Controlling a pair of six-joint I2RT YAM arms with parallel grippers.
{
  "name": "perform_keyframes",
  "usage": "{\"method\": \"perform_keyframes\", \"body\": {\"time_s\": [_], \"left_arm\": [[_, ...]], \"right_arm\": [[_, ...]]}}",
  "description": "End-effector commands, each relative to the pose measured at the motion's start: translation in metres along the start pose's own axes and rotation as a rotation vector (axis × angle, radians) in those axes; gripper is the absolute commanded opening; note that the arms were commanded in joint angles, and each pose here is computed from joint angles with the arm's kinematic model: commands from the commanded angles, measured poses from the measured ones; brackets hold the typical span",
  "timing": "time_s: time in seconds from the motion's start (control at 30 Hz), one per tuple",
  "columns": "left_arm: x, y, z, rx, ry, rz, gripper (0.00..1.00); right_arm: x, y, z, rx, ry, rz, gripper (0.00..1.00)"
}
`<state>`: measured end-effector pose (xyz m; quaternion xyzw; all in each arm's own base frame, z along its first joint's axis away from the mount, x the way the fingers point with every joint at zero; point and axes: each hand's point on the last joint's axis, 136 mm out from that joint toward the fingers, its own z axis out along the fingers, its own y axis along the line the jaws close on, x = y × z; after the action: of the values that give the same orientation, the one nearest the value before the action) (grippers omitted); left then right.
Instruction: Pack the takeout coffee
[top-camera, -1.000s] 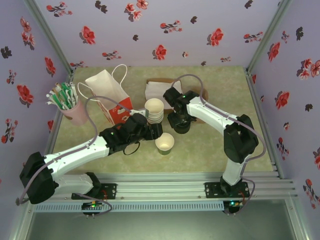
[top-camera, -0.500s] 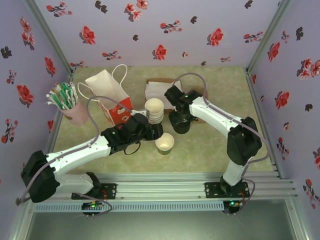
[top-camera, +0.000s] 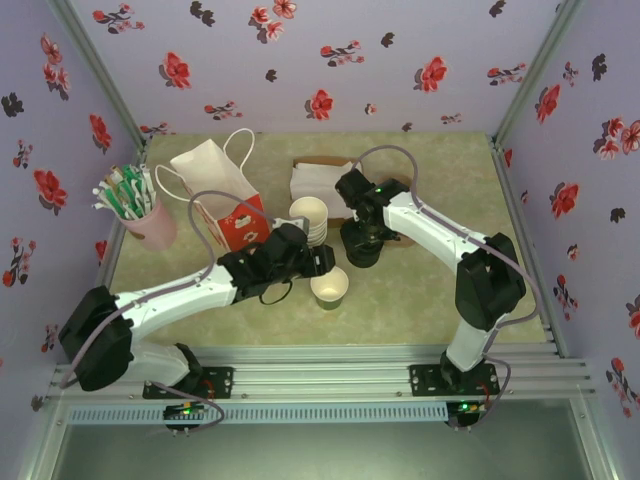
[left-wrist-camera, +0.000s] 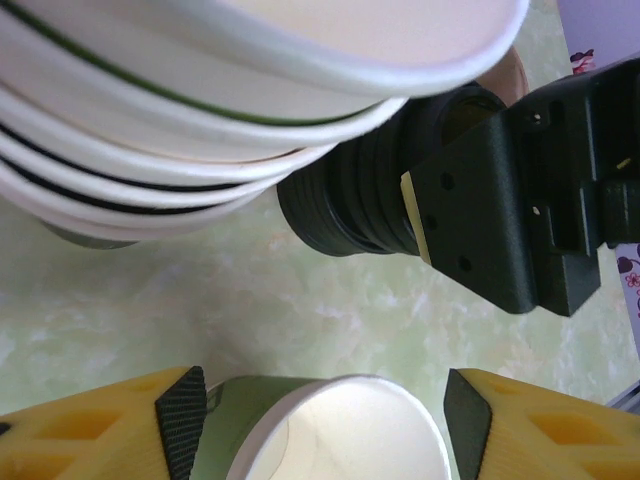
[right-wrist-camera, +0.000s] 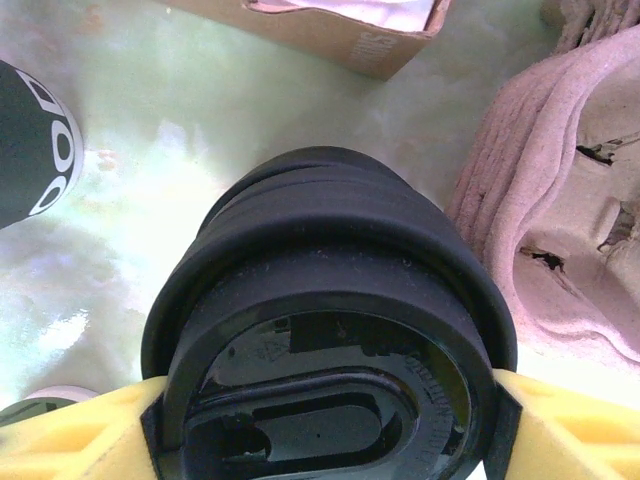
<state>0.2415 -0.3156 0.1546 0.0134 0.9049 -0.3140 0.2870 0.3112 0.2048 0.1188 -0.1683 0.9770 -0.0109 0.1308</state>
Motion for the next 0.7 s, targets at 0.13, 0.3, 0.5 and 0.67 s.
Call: {"method": "perform_keyframes", "body": {"time_s": [0.13, 0.3, 0.5, 0.67], "left_arm": [[-0.011, -0.029, 0.016, 0.075, -0.045, -0.013, 0.62], [-0.008, -0.026, 0.028, 0.08, -0.066, -0.03, 0.61], [-0.002, -0.024, 0.04, 0.089, -0.06, -0.047, 0.61], [0.004, -0.019, 0.046, 0.091, -0.057, -0.064, 0.56]], "right_arm": [[0.002, -0.002, -0.007, -0.053, -0.001, 0.025, 0.68], [0.004, -0.002, -0.008, -0.116, 0.015, 0.059, 0.68], [0.005, -0.005, -0.01, -0.156, 0.03, 0.08, 0.67], [0.004, -0.005, -0.014, -0.173, 0.032, 0.087, 0.67]]}}
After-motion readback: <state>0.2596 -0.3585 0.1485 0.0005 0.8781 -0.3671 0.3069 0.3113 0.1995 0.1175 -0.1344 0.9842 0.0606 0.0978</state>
